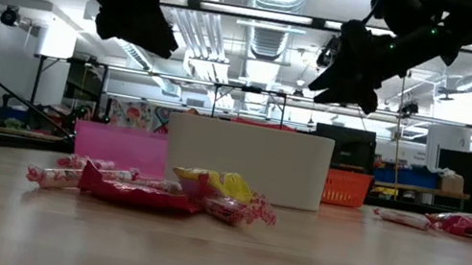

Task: Sort candy
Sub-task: Put the yellow candy into the orange bin, then put the red chocolate into the red bin

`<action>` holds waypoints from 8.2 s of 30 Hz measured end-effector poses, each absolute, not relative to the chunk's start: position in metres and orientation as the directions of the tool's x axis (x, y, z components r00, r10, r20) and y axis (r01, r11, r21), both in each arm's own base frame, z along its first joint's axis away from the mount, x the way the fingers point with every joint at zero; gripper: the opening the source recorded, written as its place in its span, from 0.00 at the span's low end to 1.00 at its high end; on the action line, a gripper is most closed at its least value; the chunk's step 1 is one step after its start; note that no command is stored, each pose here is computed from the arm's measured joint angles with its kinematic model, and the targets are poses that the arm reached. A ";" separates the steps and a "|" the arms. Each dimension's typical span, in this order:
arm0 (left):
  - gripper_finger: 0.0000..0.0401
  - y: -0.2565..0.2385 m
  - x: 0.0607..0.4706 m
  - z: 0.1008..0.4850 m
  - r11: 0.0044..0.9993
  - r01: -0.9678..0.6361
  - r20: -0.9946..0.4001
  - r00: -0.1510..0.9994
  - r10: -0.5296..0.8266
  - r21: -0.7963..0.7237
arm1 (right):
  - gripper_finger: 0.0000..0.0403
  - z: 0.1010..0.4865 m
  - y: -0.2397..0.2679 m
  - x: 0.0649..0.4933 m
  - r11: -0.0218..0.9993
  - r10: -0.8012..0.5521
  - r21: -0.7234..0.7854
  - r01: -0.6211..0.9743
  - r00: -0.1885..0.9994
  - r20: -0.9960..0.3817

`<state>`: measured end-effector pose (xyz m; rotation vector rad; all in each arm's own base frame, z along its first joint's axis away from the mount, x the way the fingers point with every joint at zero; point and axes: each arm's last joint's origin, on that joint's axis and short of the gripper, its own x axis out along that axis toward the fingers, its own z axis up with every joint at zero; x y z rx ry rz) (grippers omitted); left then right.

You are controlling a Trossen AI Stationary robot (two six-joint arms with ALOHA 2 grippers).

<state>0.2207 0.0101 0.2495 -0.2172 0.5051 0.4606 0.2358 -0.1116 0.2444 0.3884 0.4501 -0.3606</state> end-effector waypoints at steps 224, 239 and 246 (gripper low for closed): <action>0.00 -0.134 0.146 0.187 0.874 -0.409 -0.959 0.213 -0.189 -0.263 | 0.02 0.263 -0.087 0.256 0.906 -0.294 0.005 0.424 0.637 -0.713; 0.00 -0.067 0.157 0.232 0.731 -0.566 -0.825 0.565 0.008 -0.381 | 0.02 0.254 -0.069 0.258 0.928 -0.261 0.022 0.373 0.690 -0.675; 0.00 -0.015 0.165 0.240 0.676 -0.705 -0.726 0.578 0.373 -0.214 | 0.02 0.256 -0.070 0.261 0.928 -0.268 0.026 0.371 0.714 -0.647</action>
